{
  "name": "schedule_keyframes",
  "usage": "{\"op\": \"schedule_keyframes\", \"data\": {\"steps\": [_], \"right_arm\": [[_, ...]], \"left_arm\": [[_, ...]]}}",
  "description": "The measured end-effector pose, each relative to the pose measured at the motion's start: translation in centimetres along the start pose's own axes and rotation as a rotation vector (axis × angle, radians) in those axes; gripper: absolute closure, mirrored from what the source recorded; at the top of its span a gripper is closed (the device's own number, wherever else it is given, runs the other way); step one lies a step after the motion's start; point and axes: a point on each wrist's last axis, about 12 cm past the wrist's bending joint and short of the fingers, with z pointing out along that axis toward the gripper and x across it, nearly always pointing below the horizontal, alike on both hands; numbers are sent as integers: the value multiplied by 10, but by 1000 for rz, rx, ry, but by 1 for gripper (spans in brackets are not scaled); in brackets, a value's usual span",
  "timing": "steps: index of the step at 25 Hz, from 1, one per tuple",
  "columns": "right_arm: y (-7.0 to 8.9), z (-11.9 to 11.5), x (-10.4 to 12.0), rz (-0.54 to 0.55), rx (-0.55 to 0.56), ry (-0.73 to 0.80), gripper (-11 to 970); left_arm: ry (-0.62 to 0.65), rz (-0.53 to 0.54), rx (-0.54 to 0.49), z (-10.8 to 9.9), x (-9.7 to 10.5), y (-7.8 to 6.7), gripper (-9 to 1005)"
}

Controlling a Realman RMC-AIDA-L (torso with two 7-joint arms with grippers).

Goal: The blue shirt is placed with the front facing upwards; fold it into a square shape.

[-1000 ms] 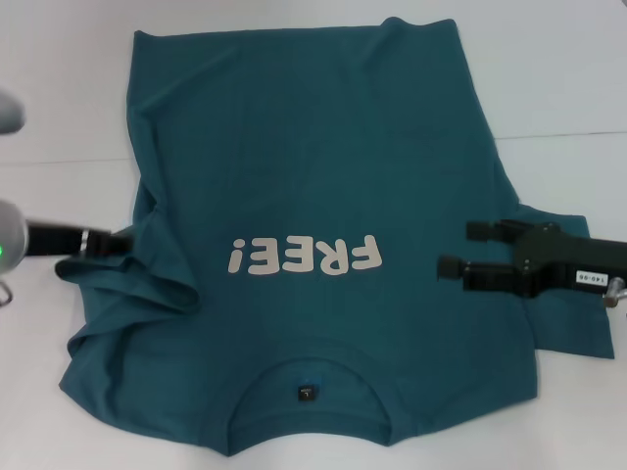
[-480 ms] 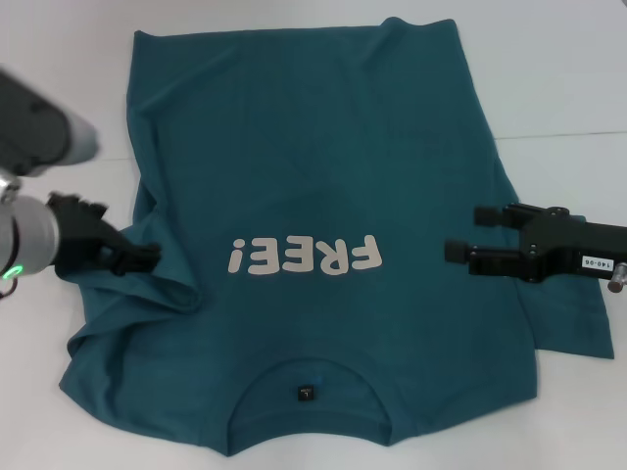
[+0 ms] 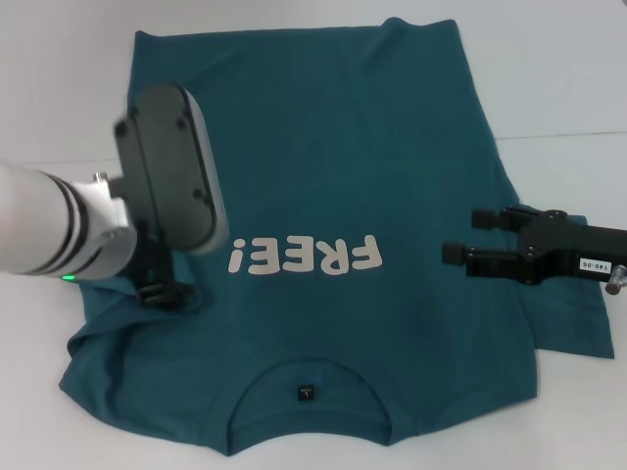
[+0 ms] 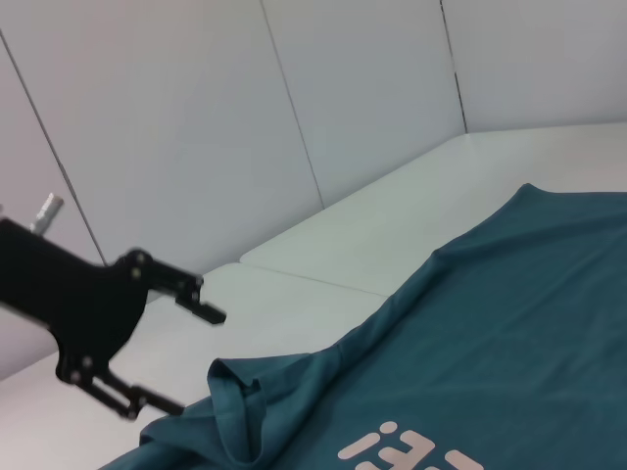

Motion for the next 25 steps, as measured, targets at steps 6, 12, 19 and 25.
{"op": "schedule_keyframes", "data": {"steps": [6, 12, 19, 25], "right_arm": [[0, -1, 2, 18, 2, 0, 17], [1, -2, 4, 30, 2, 2, 17], [1, -2, 6, 37, -2, 2, 17], [2, -2, 6, 41, -4, 3, 17]], "left_arm": [[138, 112, 14, 16, 0, -7, 230], [180, 140, 47, 28, 2, -10, 261], [196, 149, 43, 46, 5, -9, 358], [205, 144, 47, 56, 10, -10, 400]]}}
